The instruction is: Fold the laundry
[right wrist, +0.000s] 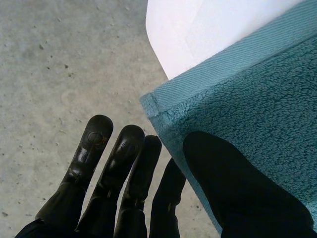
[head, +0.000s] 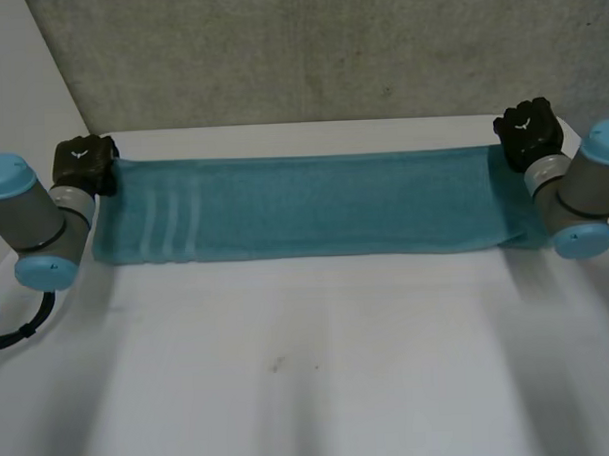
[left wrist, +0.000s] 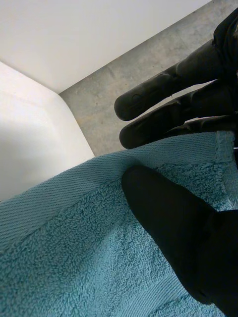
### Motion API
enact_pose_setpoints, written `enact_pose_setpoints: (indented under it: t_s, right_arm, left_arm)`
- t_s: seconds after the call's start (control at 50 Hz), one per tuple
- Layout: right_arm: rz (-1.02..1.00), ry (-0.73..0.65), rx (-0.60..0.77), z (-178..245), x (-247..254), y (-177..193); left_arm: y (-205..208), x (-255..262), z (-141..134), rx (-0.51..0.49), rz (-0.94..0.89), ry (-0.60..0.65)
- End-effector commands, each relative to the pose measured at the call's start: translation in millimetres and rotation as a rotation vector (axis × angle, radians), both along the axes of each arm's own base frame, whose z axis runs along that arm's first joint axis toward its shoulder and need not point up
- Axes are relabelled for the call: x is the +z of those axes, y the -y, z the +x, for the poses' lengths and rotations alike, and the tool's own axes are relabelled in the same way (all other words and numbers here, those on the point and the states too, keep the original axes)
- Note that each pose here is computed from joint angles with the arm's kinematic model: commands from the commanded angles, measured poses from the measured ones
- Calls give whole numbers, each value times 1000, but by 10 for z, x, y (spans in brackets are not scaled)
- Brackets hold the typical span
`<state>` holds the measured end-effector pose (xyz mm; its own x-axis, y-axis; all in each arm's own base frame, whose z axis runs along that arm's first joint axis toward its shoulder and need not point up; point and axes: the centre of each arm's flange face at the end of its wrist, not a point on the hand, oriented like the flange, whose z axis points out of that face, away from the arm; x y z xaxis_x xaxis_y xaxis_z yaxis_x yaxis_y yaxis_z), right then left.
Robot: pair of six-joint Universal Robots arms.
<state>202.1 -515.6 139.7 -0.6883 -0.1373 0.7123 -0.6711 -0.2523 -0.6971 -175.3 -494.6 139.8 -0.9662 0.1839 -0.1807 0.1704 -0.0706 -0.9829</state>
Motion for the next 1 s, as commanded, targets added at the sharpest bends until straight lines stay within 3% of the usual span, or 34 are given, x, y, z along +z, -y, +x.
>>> enact_pose_setpoints:
  t_s: [0.02,0.26,0.36,0.48,0.62,0.84,1.0]
  right_arm:
    - [-8,0,7,91,-161,97]
    - [0,8,-13,58,-167,101]
    - [-5,18,-16,67,-43,77]
    - [10,91,-24,-17,439,-51]
    - [110,238,11,-59,1020,-499]
    - [422,340,-68,-492,868,-801]
    - [528,400,-88,-700,658,-762]
  left_arm:
    - [24,-114,-99,-29,-5,42]
    - [-49,-173,-187,-47,2,96]
    - [-121,46,-194,-47,-22,94]
    - [-298,529,-171,-39,-99,82]
    - [-775,985,-223,-61,-134,67]
    - [-1252,1008,-311,-105,-76,30]
    - [-1336,925,-376,-127,-43,8]
